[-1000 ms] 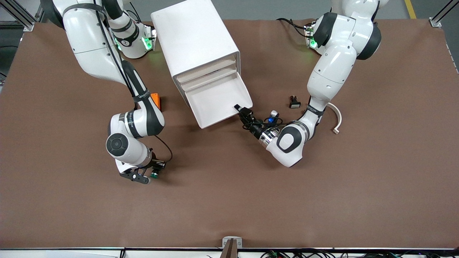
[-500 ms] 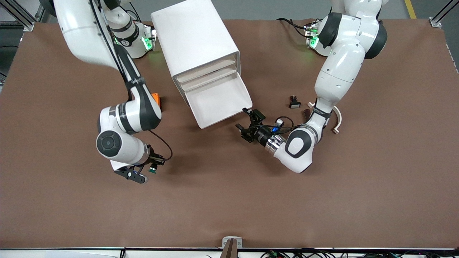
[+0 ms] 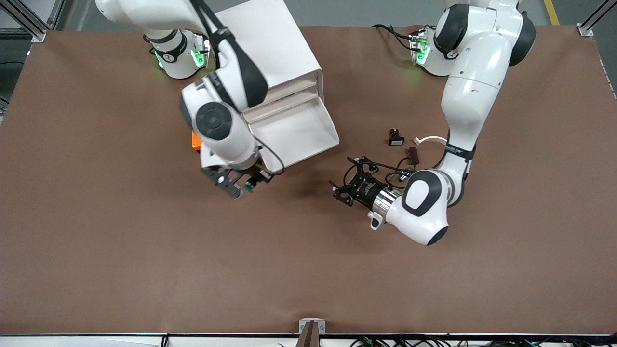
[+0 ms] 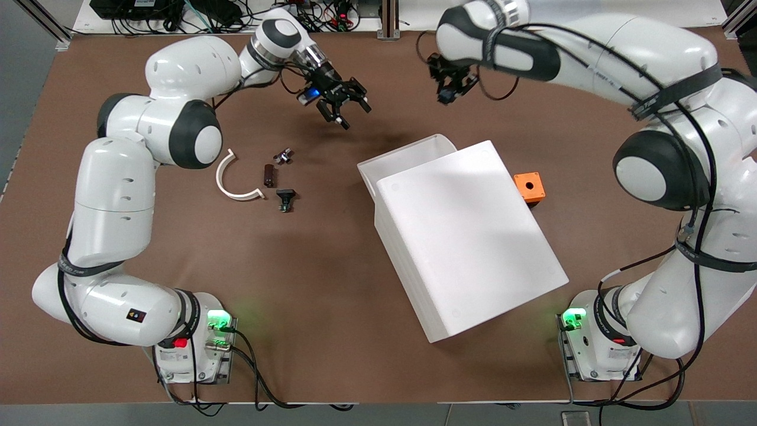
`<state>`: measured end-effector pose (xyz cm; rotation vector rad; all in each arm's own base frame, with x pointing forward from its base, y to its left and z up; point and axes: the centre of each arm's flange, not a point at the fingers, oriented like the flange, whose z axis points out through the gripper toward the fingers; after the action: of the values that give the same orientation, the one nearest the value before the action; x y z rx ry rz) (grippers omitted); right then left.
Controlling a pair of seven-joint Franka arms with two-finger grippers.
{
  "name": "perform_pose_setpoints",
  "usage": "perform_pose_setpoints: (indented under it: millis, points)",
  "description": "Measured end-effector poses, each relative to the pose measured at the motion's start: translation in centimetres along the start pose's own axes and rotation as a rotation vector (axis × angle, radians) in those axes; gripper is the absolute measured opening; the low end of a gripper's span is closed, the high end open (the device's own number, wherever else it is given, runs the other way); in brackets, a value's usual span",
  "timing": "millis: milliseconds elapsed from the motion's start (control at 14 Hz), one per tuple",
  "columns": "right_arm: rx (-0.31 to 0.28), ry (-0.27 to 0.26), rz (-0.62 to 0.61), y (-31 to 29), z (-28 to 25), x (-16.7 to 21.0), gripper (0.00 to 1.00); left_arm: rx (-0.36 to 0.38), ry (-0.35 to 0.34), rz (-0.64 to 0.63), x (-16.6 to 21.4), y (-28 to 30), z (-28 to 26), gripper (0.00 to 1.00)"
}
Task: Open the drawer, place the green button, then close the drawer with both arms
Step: 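Lower the green button into the drawer and open the right gripper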
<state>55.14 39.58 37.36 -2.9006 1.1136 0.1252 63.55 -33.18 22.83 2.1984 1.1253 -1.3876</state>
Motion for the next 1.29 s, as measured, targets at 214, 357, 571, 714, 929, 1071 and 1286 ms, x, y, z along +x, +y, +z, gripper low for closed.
perform_pose_setpoints:
  millis: [214,357,571,714,929,1071,1286]
  points:
    - [0.016,0.011,0.119,0.6,4.3,-5.0,0.41,-0.058,0.197,0.158,-3.6,0.0,-4.3,1.0]
    - [0.007,0.013,0.201,1.0,6.1,-7.4,0.41,-0.087,0.33,0.22,-6.1,-0.2,-6.9,1.0]
    - [-0.001,0.013,0.263,1.2,6.4,-10.5,0.41,-0.098,0.495,0.274,-8.3,-0.3,-8.9,1.0]
    - [0.001,0.013,0.289,1.3,6.8,-12.3,0.41,-0.078,0.578,0.297,-8.6,0.1,-8.4,1.0]
    - [0.034,0.014,0.32,1.6,8.1,-15.4,0.41,-0.037,0.668,0.333,-9.2,0.8,-6.4,1.0]
    - [0.045,0.012,0.335,1.8,8.7,-17.6,0.41,-0.015,0.725,0.363,-10.0,1.4,-5.2,1.0]
    - [0.047,0.01,0.341,1.9,8.9,-19.5,0.41,-0.009,0.788,0.407,-11.3,2.2,-3.5,1.0]
